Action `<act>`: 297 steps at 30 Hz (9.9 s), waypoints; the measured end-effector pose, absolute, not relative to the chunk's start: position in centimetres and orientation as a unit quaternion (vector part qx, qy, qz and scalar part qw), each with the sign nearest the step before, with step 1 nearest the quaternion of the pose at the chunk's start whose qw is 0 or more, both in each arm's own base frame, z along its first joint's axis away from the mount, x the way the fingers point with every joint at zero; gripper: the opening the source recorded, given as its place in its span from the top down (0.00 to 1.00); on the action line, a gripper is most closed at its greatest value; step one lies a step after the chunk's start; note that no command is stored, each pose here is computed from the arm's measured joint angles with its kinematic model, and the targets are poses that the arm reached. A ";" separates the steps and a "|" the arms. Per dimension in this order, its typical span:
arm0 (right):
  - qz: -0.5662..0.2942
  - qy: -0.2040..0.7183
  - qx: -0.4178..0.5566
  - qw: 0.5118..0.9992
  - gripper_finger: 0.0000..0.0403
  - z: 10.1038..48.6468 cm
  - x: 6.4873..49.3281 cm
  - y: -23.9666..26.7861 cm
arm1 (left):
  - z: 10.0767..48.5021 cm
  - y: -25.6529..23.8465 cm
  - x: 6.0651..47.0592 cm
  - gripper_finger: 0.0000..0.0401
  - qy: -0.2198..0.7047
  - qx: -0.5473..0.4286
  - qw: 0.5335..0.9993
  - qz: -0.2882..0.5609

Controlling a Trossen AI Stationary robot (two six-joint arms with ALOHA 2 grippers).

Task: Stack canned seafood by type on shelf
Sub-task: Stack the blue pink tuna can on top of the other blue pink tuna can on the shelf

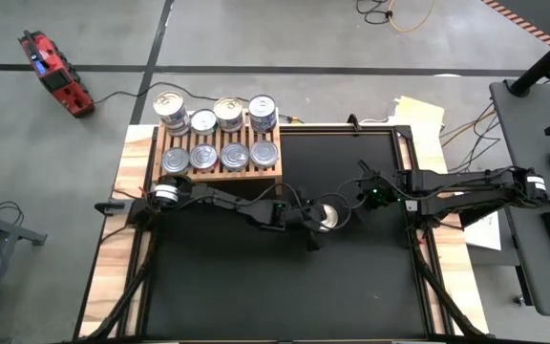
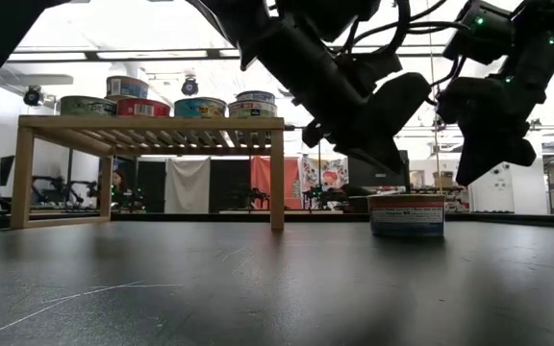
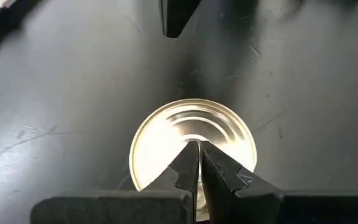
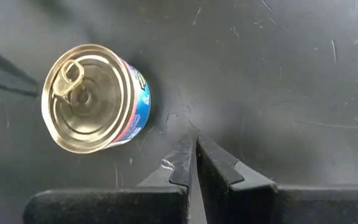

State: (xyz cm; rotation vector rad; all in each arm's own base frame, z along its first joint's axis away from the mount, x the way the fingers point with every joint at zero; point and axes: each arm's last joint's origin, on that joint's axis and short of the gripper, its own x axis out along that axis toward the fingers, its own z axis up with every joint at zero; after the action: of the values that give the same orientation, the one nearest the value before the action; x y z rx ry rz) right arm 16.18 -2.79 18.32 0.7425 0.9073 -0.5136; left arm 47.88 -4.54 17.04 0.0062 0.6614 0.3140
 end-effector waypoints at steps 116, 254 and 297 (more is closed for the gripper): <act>-0.069 0.315 0.497 0.805 0.20 12.8 18.9 -2.3 | 13.9 -8.1 45.8 1.00 0.324 -0.150 0.909 0.214; 0.218 0.144 0.630 0.731 0.54 28.5 30.4 -10.1 | 44.9 -2.9 26.2 0.91 0.188 0.327 0.890 0.257; 0.289 0.116 0.720 0.620 0.54 36.8 28.2 -11.2 | 42.8 -4.7 31.4 0.48 0.208 0.576 0.774 0.163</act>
State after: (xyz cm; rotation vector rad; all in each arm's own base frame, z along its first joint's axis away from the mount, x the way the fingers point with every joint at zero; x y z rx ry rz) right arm 28.21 -11.21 36.81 1.6564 0.2661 0.6654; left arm 31.40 -4.68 42.78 1.2469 0.4506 0.3541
